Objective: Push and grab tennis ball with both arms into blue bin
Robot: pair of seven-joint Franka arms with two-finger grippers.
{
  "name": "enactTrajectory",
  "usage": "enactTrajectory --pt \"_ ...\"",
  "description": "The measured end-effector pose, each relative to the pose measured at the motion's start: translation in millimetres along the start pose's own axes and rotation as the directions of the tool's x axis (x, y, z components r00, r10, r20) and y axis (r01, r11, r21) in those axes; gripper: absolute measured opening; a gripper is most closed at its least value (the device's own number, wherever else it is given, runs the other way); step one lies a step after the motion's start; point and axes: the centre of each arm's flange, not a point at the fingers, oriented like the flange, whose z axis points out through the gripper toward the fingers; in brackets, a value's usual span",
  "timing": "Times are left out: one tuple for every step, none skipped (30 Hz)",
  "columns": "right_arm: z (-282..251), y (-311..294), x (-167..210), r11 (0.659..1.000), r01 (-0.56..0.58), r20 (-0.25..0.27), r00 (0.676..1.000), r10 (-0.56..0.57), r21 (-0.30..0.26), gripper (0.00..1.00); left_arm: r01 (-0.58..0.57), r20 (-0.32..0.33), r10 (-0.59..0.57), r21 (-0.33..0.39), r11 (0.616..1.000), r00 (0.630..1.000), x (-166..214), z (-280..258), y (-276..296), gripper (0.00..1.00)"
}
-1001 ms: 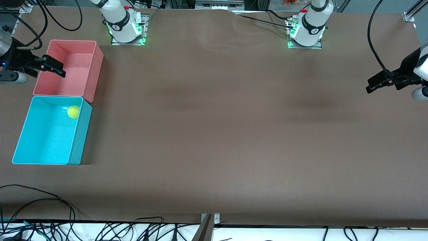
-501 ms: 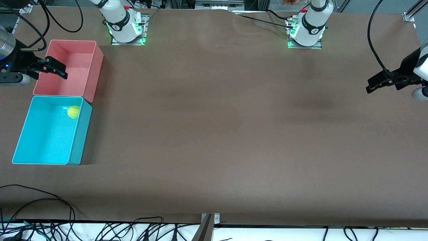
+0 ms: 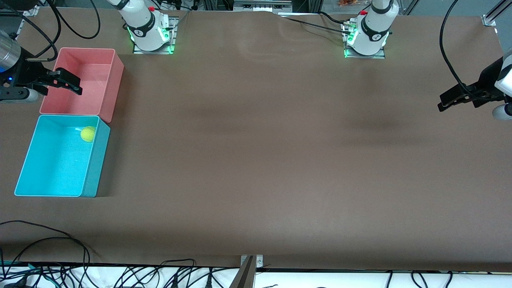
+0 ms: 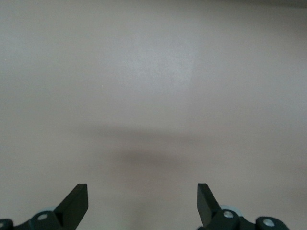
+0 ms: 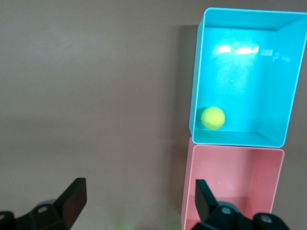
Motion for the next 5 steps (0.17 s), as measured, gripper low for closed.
enactTrajectory --pt "0.0 0.0 0.0 1.000 0.000 0.000 1.000 0.000 0.000 1.00 0.000 0.000 0.000 0.000 1.000 1.000 0.0 0.0 0.0 1.00" --pt "-0.1 -0.1 0.0 1.000 0.000 0.000 1.000 0.000 0.000 1.00 0.000 0.000 0.000 0.000 1.000 1.000 0.0 0.0 0.0 1.00" --pt "-0.2 -0.2 0.0 1.000 0.000 -0.001 1.000 0.000 0.000 1.00 0.000 0.000 0.000 0.000 1.000 1.000 0.0 0.0 0.0 1.00" --pt "-0.2 -0.2 0.1 1.000 0.000 -0.001 1.000 0.000 0.000 1.00 0.000 0.000 0.000 0.000 1.000 1.000 0.0 0.0 0.0 1.00" --pt "-0.3 -0.3 0.1 1.000 0.001 -0.001 1.000 -0.001 0.000 1.00 0.000 0.000 0.000 0.000 1.000 1.000 0.0 0.0 0.0 1.00"
